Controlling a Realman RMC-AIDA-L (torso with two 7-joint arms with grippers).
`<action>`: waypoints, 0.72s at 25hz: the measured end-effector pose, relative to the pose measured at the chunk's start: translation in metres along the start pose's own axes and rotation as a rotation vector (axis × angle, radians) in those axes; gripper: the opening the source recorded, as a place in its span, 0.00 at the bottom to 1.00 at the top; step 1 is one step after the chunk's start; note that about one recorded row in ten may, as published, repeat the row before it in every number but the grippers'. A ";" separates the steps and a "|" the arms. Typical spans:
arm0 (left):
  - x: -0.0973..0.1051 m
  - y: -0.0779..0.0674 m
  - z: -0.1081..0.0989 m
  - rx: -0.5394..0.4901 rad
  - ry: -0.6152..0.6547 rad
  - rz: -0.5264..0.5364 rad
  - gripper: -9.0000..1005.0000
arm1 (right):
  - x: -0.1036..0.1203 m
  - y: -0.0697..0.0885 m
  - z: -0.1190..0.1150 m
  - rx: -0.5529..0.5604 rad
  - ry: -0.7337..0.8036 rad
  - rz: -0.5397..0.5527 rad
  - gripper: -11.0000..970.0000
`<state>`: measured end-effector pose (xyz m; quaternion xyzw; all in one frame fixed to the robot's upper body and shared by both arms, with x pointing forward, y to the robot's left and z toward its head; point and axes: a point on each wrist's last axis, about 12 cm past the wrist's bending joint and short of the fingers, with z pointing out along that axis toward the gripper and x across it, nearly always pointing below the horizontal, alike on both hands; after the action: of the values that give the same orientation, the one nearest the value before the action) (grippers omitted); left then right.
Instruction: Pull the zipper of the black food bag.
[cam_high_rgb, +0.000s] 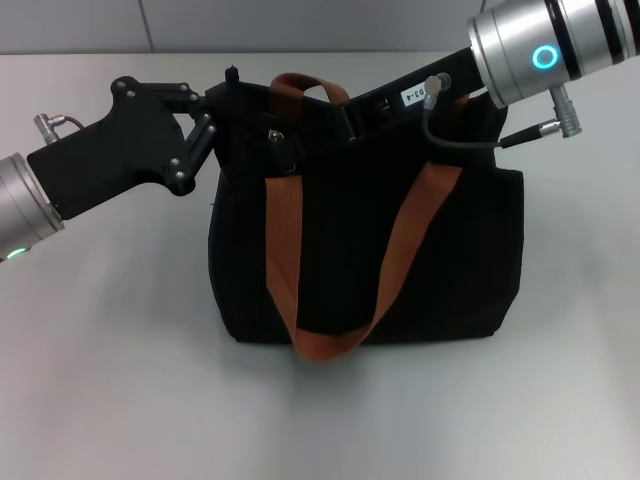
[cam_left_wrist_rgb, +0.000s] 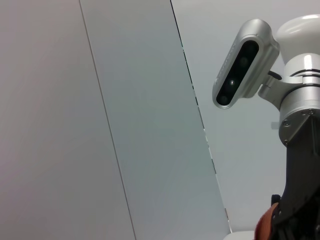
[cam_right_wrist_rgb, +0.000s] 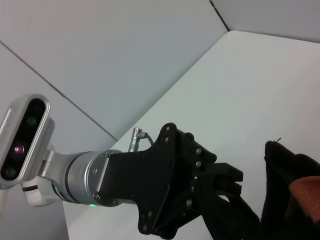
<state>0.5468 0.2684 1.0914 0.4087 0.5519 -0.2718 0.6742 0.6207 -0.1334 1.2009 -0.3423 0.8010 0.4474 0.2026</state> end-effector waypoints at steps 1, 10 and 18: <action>0.000 0.000 0.000 0.002 -0.002 0.001 0.04 | 0.000 0.000 0.001 0.003 0.000 0.003 0.19; -0.001 0.000 0.000 0.004 -0.005 0.002 0.04 | -0.001 0.001 0.002 0.002 0.004 0.001 0.11; -0.001 0.000 0.000 0.004 -0.005 0.003 0.04 | -0.002 -0.001 0.003 0.010 -0.004 0.007 0.09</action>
<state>0.5467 0.2679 1.0921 0.4102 0.5491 -0.2731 0.6751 0.6228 -0.1307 1.2006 -0.3375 0.8040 0.4450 0.2043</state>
